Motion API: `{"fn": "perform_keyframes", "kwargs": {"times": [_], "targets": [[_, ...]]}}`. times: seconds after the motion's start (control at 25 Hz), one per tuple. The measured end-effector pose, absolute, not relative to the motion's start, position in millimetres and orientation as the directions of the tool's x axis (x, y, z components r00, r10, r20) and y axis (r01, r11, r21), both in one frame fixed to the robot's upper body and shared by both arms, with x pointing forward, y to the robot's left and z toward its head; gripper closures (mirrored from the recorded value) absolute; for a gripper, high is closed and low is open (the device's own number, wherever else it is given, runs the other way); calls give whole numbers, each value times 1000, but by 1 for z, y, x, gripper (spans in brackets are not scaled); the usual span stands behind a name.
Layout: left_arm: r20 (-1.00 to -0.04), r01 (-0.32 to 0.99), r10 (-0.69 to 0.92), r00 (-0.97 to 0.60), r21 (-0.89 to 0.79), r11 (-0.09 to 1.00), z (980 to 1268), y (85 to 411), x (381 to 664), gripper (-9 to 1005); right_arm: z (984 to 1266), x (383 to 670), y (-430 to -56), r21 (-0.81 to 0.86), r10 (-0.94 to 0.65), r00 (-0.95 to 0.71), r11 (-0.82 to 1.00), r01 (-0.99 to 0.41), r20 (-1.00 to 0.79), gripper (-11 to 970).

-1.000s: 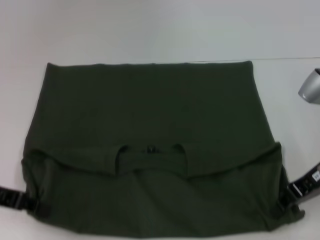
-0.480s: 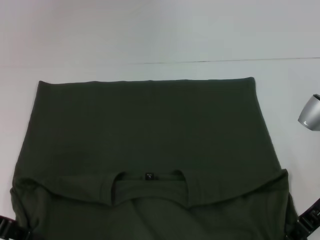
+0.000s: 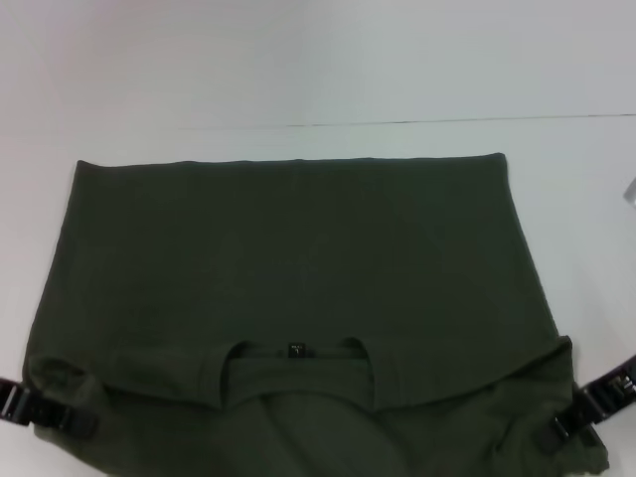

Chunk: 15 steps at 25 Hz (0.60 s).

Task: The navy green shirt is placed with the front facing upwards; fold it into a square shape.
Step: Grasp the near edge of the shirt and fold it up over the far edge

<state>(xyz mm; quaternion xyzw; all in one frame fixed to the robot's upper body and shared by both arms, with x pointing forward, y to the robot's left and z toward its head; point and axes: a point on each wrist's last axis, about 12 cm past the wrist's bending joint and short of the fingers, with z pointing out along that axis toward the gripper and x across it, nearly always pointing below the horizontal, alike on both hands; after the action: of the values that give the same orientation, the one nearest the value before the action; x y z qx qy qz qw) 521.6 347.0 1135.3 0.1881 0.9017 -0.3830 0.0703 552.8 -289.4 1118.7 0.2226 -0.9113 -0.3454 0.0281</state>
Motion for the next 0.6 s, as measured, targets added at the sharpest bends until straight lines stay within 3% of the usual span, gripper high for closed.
{"fn": "perform_keyframes", "kwargs": {"times": [0.32,0.6], "targets": [[-364,369,163,-917,-618,695,1148,362,541,975,1133,568,-303,665,-281,-931,652,-364,-234,892],[-474,331,20,-880,-584,741,1157,377,559,974,1141,586,-330,693,-5,-943,677,-248,-333,892]]}}
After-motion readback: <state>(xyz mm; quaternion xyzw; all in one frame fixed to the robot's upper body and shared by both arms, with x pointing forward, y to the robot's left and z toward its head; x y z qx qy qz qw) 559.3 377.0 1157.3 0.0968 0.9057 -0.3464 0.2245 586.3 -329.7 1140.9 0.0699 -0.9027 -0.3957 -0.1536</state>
